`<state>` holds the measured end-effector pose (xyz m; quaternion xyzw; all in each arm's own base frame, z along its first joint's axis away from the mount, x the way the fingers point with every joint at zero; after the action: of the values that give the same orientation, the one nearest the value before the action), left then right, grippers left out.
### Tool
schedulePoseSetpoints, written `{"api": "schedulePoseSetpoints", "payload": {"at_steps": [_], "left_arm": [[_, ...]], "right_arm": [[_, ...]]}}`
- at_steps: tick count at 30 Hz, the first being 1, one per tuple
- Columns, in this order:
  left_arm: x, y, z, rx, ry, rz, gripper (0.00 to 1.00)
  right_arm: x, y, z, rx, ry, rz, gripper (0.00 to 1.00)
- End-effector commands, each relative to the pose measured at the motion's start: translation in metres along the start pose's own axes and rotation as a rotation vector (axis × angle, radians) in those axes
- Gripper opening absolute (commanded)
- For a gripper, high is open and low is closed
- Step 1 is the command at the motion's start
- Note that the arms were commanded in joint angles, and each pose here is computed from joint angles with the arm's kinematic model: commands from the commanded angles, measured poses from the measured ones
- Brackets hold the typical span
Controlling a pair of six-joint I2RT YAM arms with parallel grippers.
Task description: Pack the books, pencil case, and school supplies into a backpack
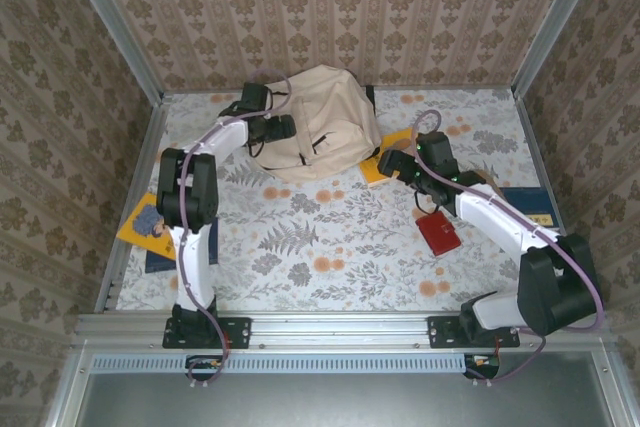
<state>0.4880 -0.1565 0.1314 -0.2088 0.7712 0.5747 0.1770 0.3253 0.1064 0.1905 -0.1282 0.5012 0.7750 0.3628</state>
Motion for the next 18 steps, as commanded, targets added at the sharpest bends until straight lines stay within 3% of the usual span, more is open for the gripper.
{"api": "schedulePoseSetpoints", "payload": {"at_steps": [1, 10, 14, 18], "left_arm": [[0.020, -0.001, 0.011, -0.053, 0.063, 0.111, 0.86], [0.107, 0.037, 0.003, -0.120, 0.005, 0.295, 0.85], [0.151, 0.060, -0.009, -0.095, 0.008, 0.359, 0.85], [0.189, 0.081, -0.042, 0.014, -0.014, 0.398, 0.85]], "right_arm": [[0.008, -0.010, 0.011, -0.005, -0.042, 0.075, 1.00], [0.026, -0.029, 0.032, -0.001, -0.082, 0.153, 0.95], [0.031, -0.039, 0.039, -0.003, -0.098, 0.188, 0.87], [0.038, -0.051, 0.044, -0.008, -0.126, 0.222, 0.78]]}}
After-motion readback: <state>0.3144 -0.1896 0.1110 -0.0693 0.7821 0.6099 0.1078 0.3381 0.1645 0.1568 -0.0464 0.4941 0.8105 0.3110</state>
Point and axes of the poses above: each hand's point on the last joint's axis, 136 mm out from that joint toward the fingers, its own y axis back along the fingers, its own z axis along the line the jaws close on, x = y × z, the point moved 7 cm from there along y, back along the fingers, and after that the axes turned 1 degree about -y, right-handed, at the moved point
